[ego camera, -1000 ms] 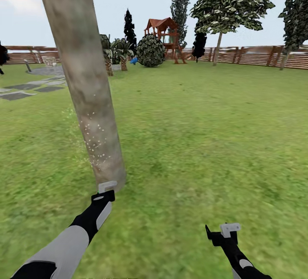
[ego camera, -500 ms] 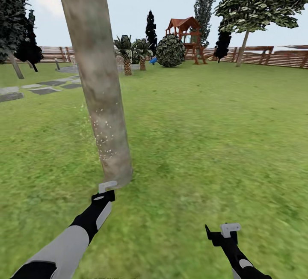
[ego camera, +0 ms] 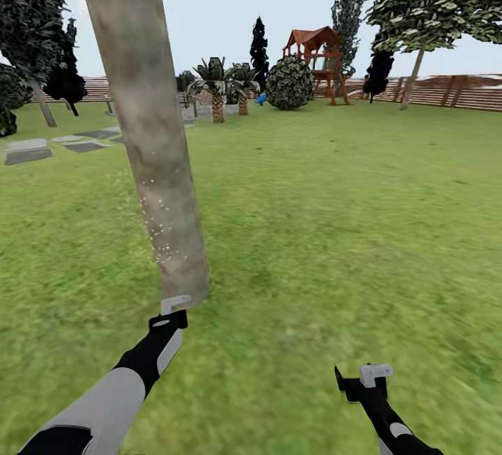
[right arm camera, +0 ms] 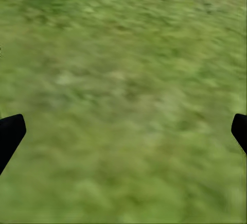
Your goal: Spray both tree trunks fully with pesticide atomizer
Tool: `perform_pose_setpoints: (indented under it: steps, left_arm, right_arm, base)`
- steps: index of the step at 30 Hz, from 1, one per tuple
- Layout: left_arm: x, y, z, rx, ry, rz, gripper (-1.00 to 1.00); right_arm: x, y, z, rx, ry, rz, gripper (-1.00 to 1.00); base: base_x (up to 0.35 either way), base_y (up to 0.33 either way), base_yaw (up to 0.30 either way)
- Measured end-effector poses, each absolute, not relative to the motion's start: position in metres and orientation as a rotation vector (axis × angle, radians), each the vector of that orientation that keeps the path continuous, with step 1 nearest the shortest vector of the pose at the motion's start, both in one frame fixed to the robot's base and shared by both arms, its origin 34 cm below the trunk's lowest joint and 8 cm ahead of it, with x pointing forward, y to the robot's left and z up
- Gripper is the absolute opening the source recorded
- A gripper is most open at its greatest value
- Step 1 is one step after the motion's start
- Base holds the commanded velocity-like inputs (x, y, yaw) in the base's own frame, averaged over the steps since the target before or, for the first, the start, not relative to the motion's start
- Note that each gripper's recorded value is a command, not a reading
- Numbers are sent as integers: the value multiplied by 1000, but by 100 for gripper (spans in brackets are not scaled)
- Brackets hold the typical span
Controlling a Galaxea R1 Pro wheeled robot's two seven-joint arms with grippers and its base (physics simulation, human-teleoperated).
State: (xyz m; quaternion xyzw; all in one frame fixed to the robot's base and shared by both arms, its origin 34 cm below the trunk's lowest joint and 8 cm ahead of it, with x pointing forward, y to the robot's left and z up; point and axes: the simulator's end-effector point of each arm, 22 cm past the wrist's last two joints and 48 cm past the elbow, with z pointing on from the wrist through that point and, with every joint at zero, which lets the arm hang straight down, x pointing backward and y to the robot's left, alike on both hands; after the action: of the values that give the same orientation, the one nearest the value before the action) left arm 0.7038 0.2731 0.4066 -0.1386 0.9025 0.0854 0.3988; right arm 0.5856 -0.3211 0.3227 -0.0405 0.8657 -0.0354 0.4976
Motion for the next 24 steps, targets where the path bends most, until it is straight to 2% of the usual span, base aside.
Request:
perform_pose_setpoints:
  steps: [19, 24]
  left_arm:
    - [704, 273, 406, -350, 2286, 217, -100]
    - [704, 272, 407, -346, 2286, 217, -100]
  right_arm:
    - [579, -319, 316, -95, 2116, -78, 100]
    - [579, -319, 316, -95, 2116, -78, 100]
  base:
    - [104, -271, 277]
    - [133, -271, 91]
